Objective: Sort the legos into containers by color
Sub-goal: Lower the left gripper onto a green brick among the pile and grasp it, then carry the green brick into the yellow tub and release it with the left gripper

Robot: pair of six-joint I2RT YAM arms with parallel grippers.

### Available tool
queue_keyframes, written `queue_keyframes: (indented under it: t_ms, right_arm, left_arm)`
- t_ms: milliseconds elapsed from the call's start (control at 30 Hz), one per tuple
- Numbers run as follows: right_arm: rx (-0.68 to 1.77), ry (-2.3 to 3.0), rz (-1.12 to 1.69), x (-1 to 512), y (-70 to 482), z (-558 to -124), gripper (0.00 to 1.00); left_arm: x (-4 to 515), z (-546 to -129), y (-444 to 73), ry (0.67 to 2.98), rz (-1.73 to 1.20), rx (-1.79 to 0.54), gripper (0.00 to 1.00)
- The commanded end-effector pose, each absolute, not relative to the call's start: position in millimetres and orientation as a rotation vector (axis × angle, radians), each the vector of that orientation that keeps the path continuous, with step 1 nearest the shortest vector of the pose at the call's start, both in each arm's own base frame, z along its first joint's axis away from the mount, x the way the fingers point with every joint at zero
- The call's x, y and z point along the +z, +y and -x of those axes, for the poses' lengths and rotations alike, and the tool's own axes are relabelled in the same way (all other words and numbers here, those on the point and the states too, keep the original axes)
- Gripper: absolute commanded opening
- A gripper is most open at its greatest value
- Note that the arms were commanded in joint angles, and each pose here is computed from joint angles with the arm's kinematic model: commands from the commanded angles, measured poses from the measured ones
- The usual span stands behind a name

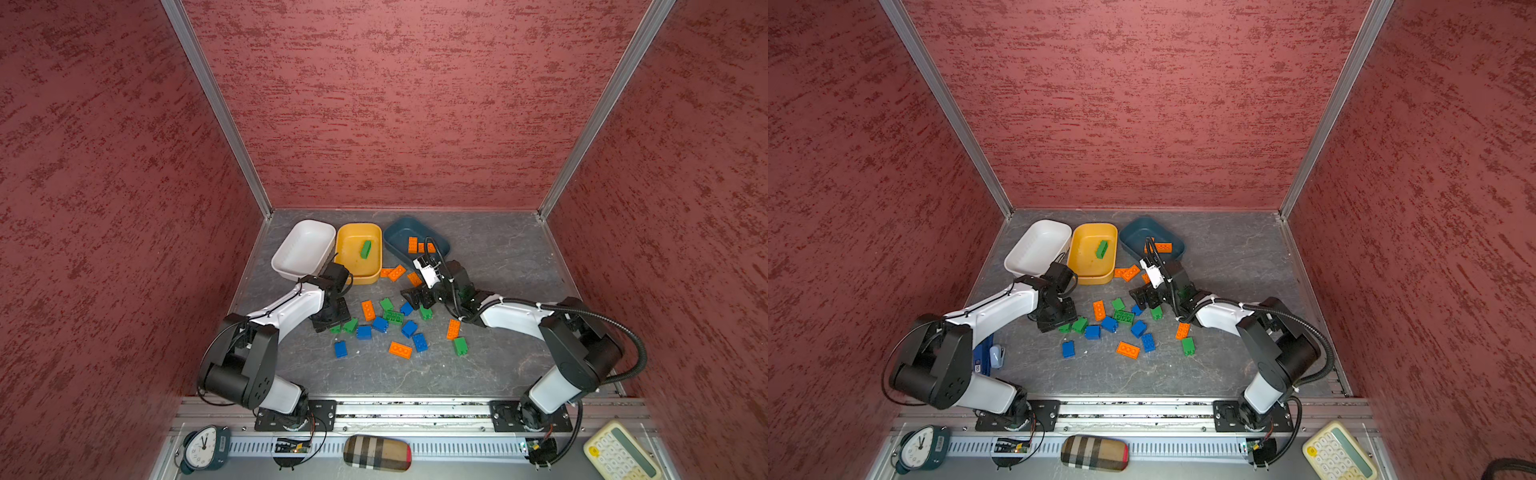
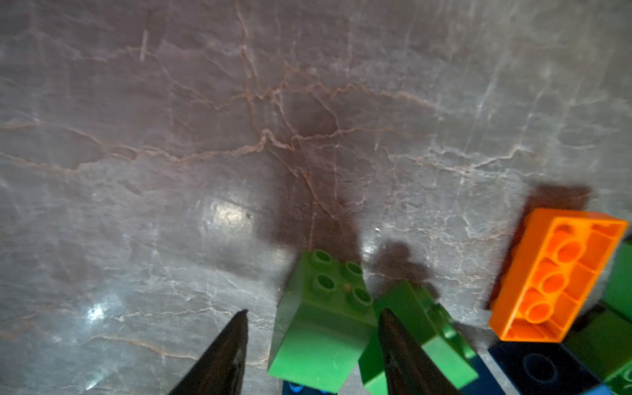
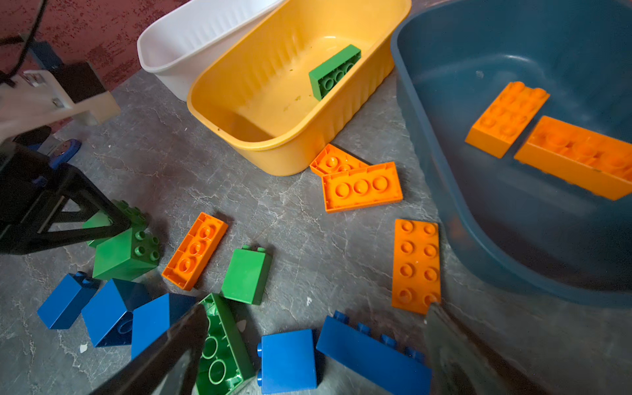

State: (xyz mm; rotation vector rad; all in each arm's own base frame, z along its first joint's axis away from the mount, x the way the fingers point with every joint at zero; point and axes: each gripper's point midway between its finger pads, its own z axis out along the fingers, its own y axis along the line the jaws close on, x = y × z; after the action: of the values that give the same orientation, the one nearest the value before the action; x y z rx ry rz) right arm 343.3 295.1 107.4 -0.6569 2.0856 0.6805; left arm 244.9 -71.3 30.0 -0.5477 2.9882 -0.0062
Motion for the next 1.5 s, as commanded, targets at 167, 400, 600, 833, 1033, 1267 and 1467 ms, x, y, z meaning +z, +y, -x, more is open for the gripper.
queue_keyframes:
  t_ms: [167,400,600,833,1033,1267,1467]
  right_arm:
    - [0.691,2.013,0.662,127.1,306.5,-353.2,0.99]
    - [0.719,2.006,0.696,128.1,309.4,-344.9,0.99]
    - [0.716,1.990,0.617,132.6,304.5,-348.3,0.99]
    - [0.747,1.972,0.583,136.3,304.4,-345.4,0.99]
    - [0.734,1.961,0.559,140.4,300.1,-346.4,0.99]
    - [0.698,1.976,0.535,137.9,291.0,-344.2,0.99]
    - [0.677,1.987,0.557,134.1,288.6,-341.0,0.99]
  left_arm:
    - [9.9,-241.7,-73.7,3.051,0.476,0.000,0.41]
    - [34.0,-273.0,-91.2,2.922,0.370,-0.050,0.18]
    - [102.4,-342.1,-104.8,2.613,0.396,-0.180,0.18]
    - [150.0,-409.5,-116.8,2.424,0.328,-0.248,0.20]
    - [128.2,-458.0,-117.3,2.489,0.287,-0.176,0.20]
    - [86.2,-484.1,-120.2,2.596,0.277,-0.085,0.25]
    - [102.7,-486.7,-126.5,2.568,0.242,-0.131,0.62]
